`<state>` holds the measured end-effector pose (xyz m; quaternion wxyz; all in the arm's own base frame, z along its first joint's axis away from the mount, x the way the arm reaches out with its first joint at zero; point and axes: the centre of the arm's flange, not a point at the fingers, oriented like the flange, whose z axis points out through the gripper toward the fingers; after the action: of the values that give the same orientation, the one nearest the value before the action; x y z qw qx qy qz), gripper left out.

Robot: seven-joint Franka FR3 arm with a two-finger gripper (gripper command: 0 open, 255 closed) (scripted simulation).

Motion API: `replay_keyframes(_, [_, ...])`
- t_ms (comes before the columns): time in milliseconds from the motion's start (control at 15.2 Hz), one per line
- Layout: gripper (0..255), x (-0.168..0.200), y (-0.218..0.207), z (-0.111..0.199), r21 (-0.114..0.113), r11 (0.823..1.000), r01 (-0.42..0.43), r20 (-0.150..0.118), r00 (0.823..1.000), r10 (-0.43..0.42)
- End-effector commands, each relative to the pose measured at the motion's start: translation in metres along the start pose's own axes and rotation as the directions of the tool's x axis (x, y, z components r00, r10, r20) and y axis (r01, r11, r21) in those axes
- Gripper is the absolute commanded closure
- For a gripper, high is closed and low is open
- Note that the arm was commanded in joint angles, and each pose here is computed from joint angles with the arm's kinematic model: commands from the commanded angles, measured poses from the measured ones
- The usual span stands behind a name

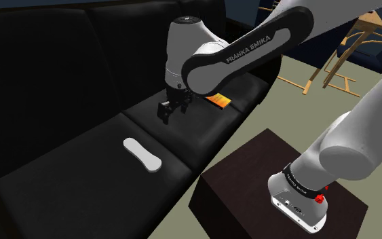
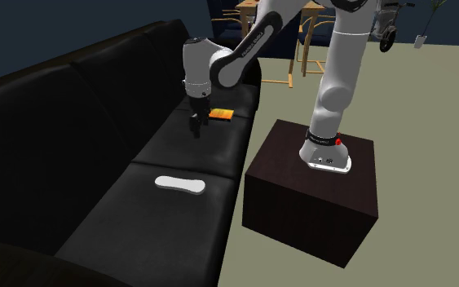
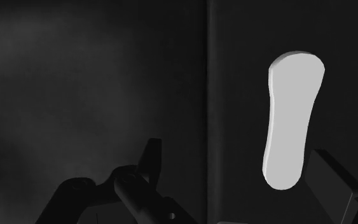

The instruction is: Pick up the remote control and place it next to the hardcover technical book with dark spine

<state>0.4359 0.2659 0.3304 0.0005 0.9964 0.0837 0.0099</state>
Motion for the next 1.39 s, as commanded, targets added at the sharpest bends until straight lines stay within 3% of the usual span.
replay_keyframes(0, [0, 0.011, -0.018, 0.021, -0.003, 1.0, 0.005, 0.004, 1.0, -0.005])
replay_keyframes(924, [0, 0.069, -0.124, 0.166, -0.029, 0.999, 0.041, 0.038, 0.998, -0.04])
replay_keyframes(1320, [0, 0.069, -0.124, 0.194, -0.029, 0.999, 0.041, 0.038, 0.998, -0.04])
